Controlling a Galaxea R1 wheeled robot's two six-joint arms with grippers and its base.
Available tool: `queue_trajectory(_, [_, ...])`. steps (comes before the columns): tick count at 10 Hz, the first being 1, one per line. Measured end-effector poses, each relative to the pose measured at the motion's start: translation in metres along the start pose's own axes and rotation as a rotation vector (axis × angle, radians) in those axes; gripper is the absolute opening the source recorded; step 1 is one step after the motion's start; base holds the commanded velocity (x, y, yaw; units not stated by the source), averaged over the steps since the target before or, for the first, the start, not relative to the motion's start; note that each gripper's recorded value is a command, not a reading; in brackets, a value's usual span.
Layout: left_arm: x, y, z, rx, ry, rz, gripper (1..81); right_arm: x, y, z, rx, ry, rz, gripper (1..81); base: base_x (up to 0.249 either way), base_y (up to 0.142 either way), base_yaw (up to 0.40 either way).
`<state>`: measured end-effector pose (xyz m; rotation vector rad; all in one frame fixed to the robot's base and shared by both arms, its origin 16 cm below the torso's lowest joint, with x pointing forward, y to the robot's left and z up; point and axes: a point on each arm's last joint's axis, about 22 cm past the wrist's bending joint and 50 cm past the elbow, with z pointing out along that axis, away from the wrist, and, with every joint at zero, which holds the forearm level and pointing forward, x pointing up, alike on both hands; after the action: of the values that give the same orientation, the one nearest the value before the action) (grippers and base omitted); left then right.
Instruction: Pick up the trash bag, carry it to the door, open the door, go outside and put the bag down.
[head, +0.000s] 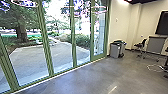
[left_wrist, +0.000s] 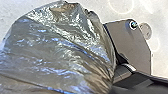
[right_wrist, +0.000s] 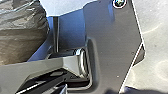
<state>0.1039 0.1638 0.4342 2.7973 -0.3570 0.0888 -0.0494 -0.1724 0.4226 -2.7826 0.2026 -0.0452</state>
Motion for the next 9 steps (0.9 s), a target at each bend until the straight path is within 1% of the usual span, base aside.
queue_trajectory(2, [0.0044,-0.0020,-0.0006,0.003,0.006,0.001,1.0,0.0060,0.0029,-0.0010,-0.004,0.007,-0.001,81.1,0.165,-0.068,0.000])
queue_trajectory(4, [0.0010,-0.0001,0.0000,0.001,0.002,0.000,1.0,0.0025,0.0018,-0.0006,-0.002,0.002,-0.001,81.1,0.165,-0.069,0.000])
queue_trajectory(6, [0.0014,-0.0011,-0.0002,0.002,0.002,0.000,1.0,0.0059,0.0022,-0.0008,-0.003,0.007,-0.002,81.1,0.165,-0.070,0.000])
queue_trajectory(9, [0.0006,-0.0033,-0.0004,0.006,0.007,-0.001,1.0,0.0040,0.0066,-0.0012,-0.013,0.008,0.000,81.1,0.150,-0.068,0.000])
